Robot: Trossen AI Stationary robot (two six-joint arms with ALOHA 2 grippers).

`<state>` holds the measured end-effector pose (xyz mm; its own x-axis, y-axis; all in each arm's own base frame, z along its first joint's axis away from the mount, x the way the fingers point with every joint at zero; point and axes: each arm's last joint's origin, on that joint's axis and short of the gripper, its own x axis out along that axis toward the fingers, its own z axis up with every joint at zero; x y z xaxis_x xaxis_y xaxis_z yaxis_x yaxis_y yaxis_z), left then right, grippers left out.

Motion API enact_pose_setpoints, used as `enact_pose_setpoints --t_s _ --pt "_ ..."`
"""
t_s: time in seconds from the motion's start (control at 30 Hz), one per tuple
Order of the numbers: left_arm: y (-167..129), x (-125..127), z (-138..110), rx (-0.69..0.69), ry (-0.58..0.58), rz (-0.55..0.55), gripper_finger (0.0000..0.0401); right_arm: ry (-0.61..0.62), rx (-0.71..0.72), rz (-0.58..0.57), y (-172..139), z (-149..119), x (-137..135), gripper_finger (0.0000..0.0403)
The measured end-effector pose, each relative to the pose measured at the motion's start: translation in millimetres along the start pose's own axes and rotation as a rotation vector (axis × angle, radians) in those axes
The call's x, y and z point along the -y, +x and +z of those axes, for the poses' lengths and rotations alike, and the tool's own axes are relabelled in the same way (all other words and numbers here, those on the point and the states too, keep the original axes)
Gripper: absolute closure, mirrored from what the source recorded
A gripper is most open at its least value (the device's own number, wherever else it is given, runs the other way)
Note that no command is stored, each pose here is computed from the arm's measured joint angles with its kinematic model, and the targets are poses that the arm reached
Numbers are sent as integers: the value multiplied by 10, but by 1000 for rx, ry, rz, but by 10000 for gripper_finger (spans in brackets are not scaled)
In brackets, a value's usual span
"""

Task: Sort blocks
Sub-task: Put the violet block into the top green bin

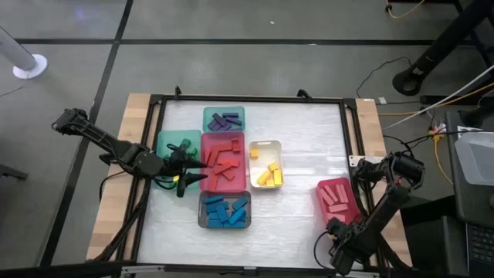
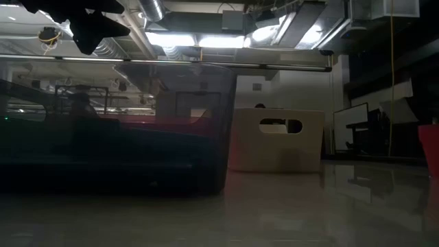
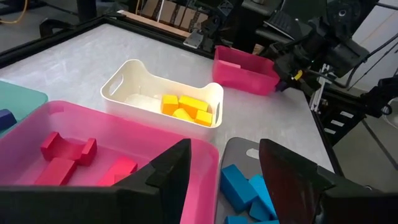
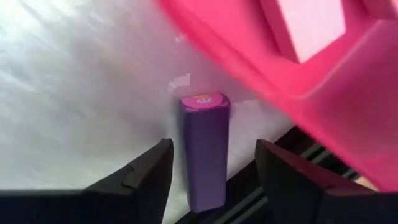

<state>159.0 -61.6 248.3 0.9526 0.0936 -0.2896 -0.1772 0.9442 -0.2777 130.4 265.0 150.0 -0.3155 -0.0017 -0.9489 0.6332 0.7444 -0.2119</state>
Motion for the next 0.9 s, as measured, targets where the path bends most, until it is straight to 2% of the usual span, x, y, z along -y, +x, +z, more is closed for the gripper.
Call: enact_pose_setpoints --t_s 0.43,0.7,0.9 --pt "0 0 0 0 32 0 223 57 28 -8 -51 187 -11 178" --pt "0 0 -1 -1 37 0 223 87 63 4 -115 427 -34 178" --pt "0 0 0 0 35 0 223 56 -24 -21 -119 420 -17 178"
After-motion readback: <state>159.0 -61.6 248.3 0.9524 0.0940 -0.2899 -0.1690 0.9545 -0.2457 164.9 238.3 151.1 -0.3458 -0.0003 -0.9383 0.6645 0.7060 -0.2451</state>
